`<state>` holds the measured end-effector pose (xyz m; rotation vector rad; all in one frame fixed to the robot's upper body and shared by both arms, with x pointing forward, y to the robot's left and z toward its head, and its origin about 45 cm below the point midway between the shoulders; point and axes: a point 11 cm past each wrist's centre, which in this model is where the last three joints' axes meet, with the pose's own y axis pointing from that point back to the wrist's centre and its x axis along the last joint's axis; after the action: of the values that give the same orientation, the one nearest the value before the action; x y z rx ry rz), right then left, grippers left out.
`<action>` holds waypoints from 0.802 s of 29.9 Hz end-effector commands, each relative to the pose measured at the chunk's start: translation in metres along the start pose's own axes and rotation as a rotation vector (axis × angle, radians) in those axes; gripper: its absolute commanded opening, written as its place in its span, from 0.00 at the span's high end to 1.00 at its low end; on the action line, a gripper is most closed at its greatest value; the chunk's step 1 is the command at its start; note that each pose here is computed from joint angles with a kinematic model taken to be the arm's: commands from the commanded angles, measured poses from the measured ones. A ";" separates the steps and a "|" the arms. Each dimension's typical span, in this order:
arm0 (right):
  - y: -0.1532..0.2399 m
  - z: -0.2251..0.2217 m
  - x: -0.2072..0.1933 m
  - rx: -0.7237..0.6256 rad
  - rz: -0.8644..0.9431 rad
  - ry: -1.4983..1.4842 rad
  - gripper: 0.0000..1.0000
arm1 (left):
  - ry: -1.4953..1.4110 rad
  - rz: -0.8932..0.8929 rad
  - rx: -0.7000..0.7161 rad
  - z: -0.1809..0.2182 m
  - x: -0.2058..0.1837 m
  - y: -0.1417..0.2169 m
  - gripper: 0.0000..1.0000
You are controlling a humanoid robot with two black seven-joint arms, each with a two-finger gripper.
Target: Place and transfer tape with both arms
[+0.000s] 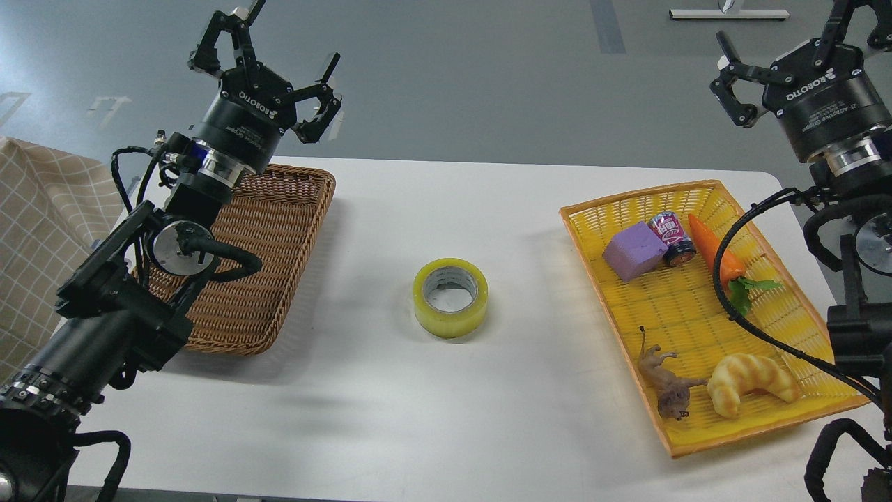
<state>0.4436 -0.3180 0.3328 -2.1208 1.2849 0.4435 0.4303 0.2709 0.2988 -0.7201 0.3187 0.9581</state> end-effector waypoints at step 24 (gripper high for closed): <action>-0.001 0.021 -0.005 -0.024 -0.008 -0.038 0.00 | 0.000 0.001 -0.007 0.002 0.000 -0.003 0.02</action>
<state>0.4435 -0.3008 0.3228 -2.1251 1.2528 0.4891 0.4315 0.2713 0.2992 -0.7243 0.3205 0.9607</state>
